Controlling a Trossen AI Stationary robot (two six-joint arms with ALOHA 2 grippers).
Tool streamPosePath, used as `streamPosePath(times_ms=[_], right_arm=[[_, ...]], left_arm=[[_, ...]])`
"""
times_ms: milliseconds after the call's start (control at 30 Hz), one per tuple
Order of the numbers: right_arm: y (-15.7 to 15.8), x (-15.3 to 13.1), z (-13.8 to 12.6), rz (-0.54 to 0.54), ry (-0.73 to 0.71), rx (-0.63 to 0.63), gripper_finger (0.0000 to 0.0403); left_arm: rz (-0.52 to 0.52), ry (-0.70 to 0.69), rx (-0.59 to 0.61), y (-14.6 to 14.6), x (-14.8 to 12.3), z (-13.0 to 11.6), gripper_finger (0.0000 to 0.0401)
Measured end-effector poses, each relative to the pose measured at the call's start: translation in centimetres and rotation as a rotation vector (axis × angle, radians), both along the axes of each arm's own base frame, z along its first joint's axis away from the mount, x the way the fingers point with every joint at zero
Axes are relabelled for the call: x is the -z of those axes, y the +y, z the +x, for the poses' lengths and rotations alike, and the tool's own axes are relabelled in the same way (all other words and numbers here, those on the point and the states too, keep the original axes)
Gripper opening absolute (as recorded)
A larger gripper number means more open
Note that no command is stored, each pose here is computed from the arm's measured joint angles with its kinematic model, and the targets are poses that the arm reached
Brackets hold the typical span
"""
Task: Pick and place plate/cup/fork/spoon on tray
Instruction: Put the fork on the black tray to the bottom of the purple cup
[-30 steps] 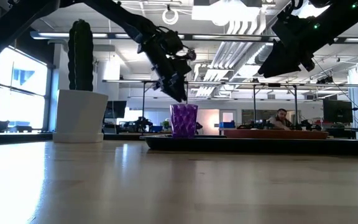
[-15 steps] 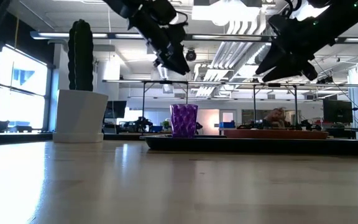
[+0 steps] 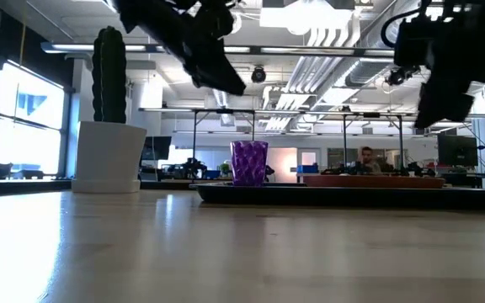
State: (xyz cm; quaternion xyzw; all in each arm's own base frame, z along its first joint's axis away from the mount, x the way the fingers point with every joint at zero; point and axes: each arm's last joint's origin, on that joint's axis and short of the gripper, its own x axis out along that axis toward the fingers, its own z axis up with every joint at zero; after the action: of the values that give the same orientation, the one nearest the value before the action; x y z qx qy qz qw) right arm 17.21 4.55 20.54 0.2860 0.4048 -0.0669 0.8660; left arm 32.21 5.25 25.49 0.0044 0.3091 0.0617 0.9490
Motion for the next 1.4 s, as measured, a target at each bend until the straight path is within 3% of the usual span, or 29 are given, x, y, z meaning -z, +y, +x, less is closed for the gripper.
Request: streamPosePath(times_ms=[167,267,433,567,633,900,1100,1400], right_arm=[[0.7,-0.2,0.2,0.023,0.080,-0.064,0.0149],[1.6,-1.6,1.0,-0.022,0.150,-0.135,0.0149],[3.4,-3.2,2.5,-0.292,0.271,-0.309,0.0149],[4.9,-1.8,3.0,-0.461,0.386,-0.586,0.0149],[5.4,-0.7,3.1,-0.521,0.453,-0.662,0.0149],[6.6,2.5,3.8,-0.480,0.617,-0.801,0.0149],[7.5,2.9,3.2,-0.506,0.656,-0.847,0.0149],[8.7,3.8,1.5,-0.598,0.660,-1.050,0.0149]], left_arm=[[-0.002,-0.020,-0.054,-1.9,3.0,-0.3,0.0134],[-0.029,-0.039,-0.079,-2.5,4.2,-0.5,0.0133],[-0.041,-0.057,-0.106,-3.6,4.7,-0.6,0.0133],[-0.019,-0.077,-0.117,-5.0,4.7,-0.5,0.0133],[-0.007,-0.077,-0.107,-5.9,4.7,-0.5,0.0133],[0.003,-0.074,-0.049,-9.9,4.8,-1.0,0.0133],[0.041,-0.050,-0.029,-12.6,5.1,-1.8,0.0133],[0.094,-0.080,-0.063,-12.8,4.8,-1.8,0.0133]])
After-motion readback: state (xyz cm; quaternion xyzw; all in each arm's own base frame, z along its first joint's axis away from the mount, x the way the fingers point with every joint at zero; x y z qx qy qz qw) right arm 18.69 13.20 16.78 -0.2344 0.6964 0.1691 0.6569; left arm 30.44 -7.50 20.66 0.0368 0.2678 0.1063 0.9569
